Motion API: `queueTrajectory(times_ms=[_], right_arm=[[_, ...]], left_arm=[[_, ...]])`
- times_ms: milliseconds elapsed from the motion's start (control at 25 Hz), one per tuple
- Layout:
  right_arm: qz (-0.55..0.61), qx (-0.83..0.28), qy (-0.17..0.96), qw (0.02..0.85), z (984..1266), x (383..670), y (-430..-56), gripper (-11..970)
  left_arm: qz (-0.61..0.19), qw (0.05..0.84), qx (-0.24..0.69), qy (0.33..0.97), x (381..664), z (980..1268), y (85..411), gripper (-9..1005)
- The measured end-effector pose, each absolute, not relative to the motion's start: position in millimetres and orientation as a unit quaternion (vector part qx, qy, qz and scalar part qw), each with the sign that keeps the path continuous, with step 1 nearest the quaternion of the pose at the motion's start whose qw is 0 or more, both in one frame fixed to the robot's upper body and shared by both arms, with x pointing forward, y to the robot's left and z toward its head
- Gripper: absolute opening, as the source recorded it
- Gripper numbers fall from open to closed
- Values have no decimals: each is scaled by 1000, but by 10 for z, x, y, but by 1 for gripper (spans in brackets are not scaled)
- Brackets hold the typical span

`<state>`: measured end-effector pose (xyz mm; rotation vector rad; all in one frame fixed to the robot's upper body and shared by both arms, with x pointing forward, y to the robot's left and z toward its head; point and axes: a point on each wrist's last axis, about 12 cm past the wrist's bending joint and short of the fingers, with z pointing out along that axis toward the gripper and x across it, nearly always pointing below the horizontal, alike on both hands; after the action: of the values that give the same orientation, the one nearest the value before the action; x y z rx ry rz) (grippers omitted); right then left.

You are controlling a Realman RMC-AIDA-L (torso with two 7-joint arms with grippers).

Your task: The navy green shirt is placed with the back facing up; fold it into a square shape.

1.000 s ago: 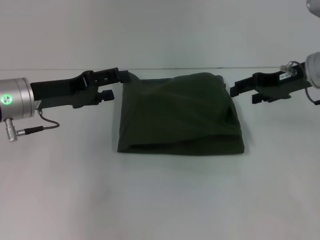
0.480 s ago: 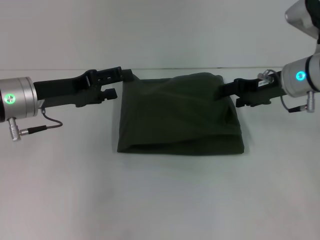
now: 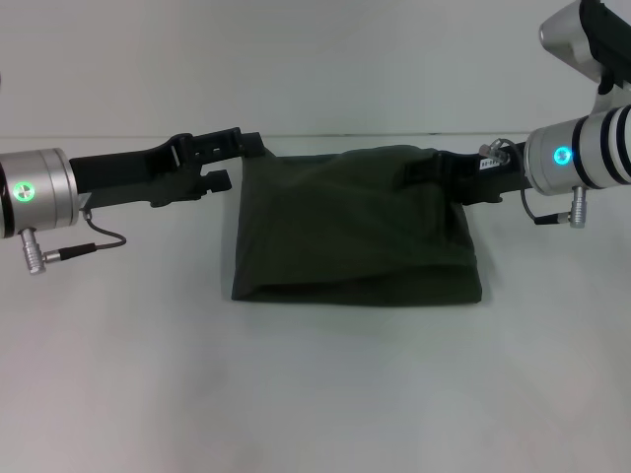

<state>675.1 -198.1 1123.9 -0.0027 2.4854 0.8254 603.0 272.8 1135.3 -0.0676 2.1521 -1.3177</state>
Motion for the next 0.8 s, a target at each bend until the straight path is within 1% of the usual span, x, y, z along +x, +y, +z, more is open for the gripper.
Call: queueTrajectory(times_ms=[160, 320, 560, 680, 800], right_arm=[[324, 6, 909, 261, 11238, 6729, -2019, 785], [370, 15, 890, 266, 11304, 6684, -2137, 785], [471, 30, 836, 279, 11540, 6492, -2507, 785], [462, 53, 839, 284, 11610, 6432, -2737, 784], [416, 69, 863, 279, 11547, 6457, -2873, 784]], left_arm=[[-496, 305, -26, 812, 6034, 11352, 2729, 932], [-493, 308, -29, 813, 6043, 11349, 2738, 932], [-492, 309, -31, 813, 6043, 11346, 2749, 933], [-492, 310, -32, 813, 6043, 11348, 2753, 933], [-493, 310, -32, 812, 6049, 11354, 2747, 933]])
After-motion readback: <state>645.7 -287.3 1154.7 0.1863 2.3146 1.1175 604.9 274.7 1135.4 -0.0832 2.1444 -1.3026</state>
